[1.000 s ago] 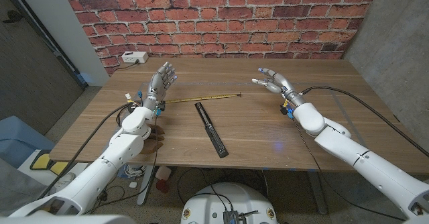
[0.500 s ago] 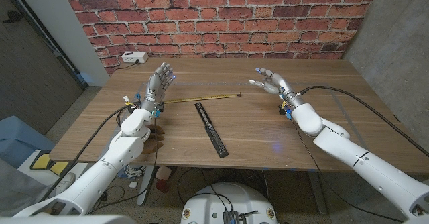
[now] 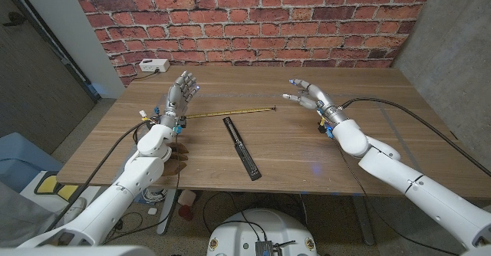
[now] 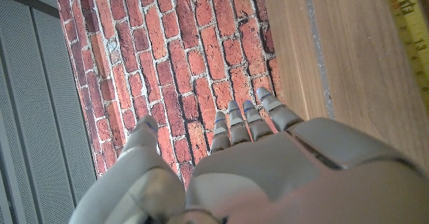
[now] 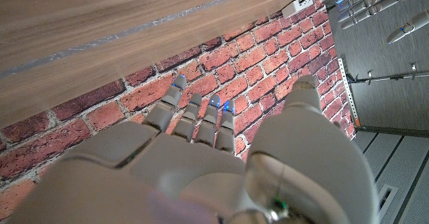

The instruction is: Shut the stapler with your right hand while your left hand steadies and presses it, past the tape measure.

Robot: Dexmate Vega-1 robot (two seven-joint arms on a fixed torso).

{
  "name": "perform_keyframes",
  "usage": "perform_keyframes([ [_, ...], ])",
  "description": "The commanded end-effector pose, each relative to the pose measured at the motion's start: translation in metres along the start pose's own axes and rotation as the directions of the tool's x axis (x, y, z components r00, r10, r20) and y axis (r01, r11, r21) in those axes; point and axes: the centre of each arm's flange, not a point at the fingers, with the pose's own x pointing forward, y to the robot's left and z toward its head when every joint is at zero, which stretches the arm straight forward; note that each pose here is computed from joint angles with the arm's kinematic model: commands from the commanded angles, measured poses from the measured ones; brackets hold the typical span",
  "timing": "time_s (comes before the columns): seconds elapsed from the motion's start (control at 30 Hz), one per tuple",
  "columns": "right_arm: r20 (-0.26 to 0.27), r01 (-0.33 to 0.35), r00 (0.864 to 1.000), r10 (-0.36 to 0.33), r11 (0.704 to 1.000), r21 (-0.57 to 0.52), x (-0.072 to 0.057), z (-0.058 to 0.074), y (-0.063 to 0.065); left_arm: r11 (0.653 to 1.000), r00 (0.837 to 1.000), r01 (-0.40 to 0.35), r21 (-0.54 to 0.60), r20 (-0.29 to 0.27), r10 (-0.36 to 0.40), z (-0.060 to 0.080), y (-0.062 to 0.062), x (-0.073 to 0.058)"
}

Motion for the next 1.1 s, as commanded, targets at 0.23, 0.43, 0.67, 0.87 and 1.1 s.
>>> perform_keyframes([
  [0.23, -0.001, -0.029, 1.0, 0.029, 0.997, -0.075, -0.008, 0.009, 0.006, 0.999, 1.0, -0.007, -0.033, -0.011, 0.006, -0.006, 0.001, -0.006],
  [0.43, 0.002, -0.042, 0.999, 0.042, 0.993, -0.113, -0.011, 0.015, 0.009, 0.999, 1.0, 0.018, -0.046, -0.019, -0.019, -0.008, 0.003, -0.009],
  [0.67, 0.011, -0.071, 0.997, 0.074, 0.988, -0.137, -0.015, 0.021, 0.014, 0.999, 1.0, 0.011, -0.043, -0.023, -0.012, -0.009, 0.009, -0.015],
  [0.87, 0.017, -0.079, 0.996, 0.083, 0.984, -0.162, -0.02, 0.027, 0.016, 0.999, 0.999, 0.034, -0.039, -0.01, -0.034, -0.008, 0.015, -0.017],
  [1.1, 0.023, -0.086, 0.996, 0.092, 0.982, -0.168, -0.022, 0.029, 0.02, 0.999, 1.0, 0.022, -0.045, -0.018, -0.023, -0.01, 0.015, -0.018],
])
